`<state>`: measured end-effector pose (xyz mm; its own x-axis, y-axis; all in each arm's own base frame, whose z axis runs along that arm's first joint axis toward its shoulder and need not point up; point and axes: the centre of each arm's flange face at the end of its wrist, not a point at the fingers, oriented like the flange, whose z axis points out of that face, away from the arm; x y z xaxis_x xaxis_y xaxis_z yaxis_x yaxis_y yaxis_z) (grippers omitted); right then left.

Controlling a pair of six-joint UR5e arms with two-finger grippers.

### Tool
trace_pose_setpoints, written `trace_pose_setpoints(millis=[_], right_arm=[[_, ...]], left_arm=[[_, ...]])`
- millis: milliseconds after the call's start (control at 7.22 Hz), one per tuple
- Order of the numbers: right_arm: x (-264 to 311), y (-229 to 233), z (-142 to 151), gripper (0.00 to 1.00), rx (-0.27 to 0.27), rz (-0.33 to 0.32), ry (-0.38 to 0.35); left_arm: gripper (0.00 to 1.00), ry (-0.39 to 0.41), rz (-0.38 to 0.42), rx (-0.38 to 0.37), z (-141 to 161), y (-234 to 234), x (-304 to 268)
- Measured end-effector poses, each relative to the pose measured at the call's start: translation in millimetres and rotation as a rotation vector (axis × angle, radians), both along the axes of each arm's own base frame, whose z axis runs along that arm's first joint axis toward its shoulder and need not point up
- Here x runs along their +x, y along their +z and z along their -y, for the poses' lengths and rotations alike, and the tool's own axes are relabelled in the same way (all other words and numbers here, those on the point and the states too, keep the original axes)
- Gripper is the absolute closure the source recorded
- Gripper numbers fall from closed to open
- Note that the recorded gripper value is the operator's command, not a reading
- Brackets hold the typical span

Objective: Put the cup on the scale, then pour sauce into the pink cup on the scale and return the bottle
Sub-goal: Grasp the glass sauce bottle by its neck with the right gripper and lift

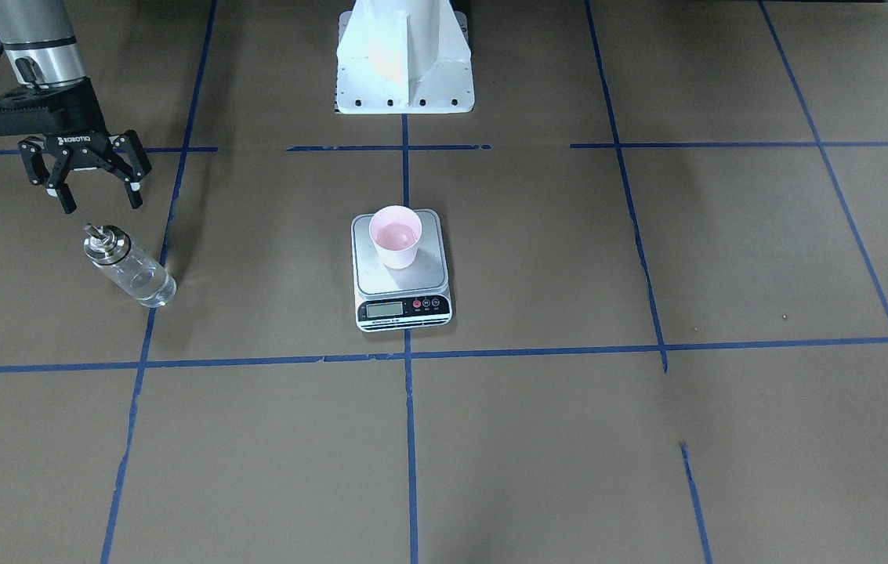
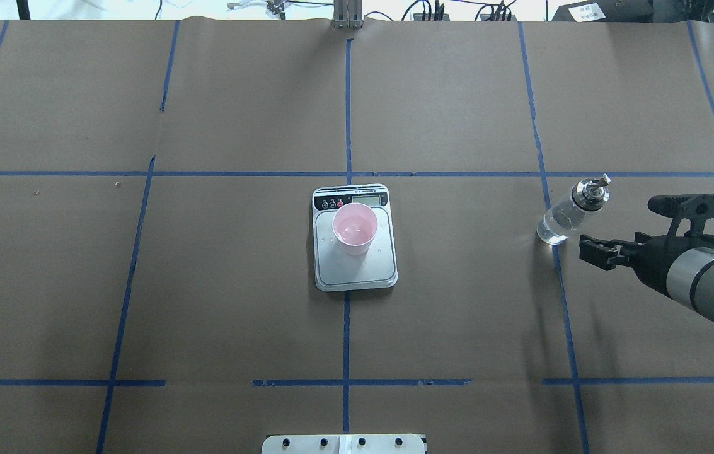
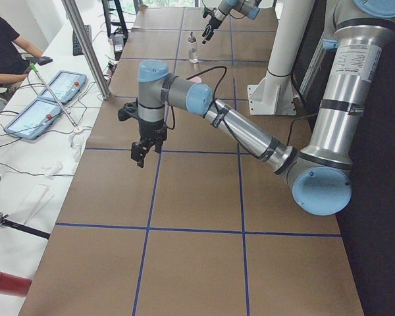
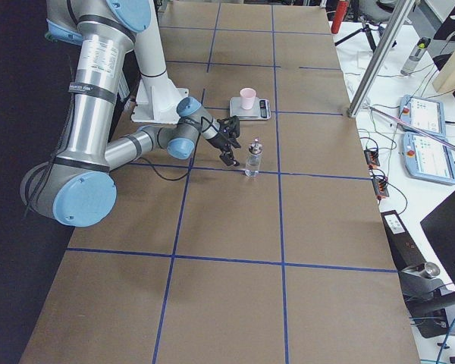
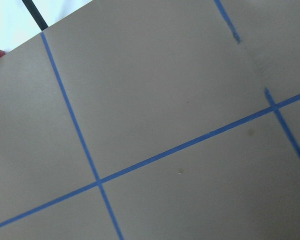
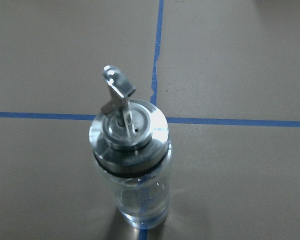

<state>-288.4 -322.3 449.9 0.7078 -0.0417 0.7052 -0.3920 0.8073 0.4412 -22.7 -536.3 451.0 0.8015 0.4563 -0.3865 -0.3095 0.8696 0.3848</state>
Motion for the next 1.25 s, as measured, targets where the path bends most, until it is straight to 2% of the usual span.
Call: trace_pose_setpoints(millis=[277,416,1247], right_arm=[[-11,19,3,0.00,0.055,0.009,0.045],[-20,21,7,0.00,0.078,0.014,0.067],[-45,14,19,0.00,0.101,0.014,0.099]], left_arm=[[0.00,-0.019,-0.002,0.048,-14,58,-20],[0.00,-0.023,-0.002,0.054,-17,71,-22],[0.00,-0.031,-0.005,0.052,-19,79,-23]])
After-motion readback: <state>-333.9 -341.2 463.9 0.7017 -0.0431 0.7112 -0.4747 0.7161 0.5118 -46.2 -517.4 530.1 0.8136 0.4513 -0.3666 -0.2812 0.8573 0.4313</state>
